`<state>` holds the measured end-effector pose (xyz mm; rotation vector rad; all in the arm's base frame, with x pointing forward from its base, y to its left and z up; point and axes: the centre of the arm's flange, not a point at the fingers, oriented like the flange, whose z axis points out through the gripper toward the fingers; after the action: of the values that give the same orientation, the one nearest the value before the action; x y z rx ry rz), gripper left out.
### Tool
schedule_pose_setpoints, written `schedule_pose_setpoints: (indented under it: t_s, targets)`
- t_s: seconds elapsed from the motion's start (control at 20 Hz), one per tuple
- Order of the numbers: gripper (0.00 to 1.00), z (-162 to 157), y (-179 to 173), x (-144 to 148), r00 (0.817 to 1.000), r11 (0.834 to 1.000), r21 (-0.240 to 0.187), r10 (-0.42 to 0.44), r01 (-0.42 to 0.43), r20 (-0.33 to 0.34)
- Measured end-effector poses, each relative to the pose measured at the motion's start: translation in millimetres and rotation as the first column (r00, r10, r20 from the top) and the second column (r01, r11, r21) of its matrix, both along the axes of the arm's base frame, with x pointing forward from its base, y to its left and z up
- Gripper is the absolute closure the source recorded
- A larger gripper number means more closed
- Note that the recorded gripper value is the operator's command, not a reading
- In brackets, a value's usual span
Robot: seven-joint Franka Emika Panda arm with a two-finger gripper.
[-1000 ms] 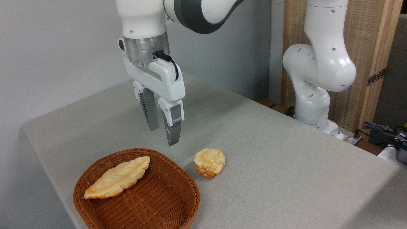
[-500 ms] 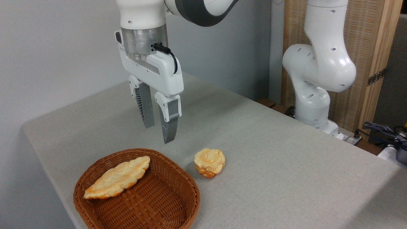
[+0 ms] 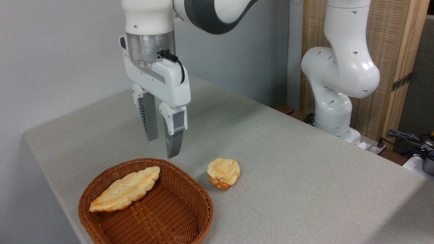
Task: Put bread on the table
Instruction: 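Lower the open gripper down onto the long bread roll in the basket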
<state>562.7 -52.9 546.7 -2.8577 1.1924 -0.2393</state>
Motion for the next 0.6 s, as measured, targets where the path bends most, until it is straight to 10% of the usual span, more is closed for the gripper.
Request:
schedule_pose_setpoints:
  t_s: [0.6]
  targets:
    - [0.0, -84, -23, 54, 0.997, 0.996, -0.084, 0.03, -0.023, 0.076]
